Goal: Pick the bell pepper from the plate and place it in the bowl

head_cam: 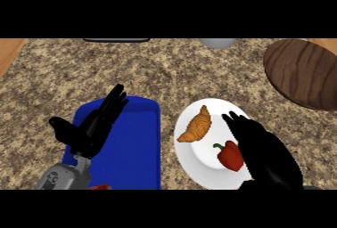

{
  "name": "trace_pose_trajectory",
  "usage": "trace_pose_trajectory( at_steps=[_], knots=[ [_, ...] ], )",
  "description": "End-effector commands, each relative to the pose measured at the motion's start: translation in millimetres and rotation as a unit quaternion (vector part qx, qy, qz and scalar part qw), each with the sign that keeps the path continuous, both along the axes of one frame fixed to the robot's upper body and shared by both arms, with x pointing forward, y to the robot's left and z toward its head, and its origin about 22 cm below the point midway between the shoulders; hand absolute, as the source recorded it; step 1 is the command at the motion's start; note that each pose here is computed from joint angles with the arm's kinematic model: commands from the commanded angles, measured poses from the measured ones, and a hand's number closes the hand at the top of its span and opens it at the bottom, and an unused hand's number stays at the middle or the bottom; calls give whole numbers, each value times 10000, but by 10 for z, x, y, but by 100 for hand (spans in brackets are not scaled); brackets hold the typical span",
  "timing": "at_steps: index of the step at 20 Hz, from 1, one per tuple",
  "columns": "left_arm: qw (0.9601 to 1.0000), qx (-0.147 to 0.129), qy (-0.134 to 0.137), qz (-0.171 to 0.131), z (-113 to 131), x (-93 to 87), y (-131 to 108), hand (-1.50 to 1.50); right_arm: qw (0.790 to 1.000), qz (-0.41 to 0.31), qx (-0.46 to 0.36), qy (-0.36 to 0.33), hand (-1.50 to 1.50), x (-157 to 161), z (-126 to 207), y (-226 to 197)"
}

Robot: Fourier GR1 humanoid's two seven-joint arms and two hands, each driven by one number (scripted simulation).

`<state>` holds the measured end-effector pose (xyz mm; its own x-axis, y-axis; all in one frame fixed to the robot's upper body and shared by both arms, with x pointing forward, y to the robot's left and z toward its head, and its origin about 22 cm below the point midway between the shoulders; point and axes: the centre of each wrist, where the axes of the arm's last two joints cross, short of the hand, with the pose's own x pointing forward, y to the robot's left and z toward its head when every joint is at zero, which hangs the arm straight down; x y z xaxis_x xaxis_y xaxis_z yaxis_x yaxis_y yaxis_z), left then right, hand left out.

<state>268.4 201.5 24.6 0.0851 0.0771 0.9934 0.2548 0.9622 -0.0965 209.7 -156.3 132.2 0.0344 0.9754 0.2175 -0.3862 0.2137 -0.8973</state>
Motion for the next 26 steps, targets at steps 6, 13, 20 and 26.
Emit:
trace_pose_trajectory(
  at_steps=[6,13,20,26],
  knots=[
    [10000,5,-83,22,-25,-105,-27,0,9898,-572,-937,913,-150,213,-280,154],
    [10000,-15,67,26,46,-92,56,0,9895,-401,-988,978,-150,133,-320,185],
    [10000,-35,85,26,10,-31,3,0,9909,-504,-981,775,-150,273,-481,334],
    [10000,30,8,60,-60,-137,28,0,9898,-552,-1041,799,-150,353,-556,214]
  ],
)
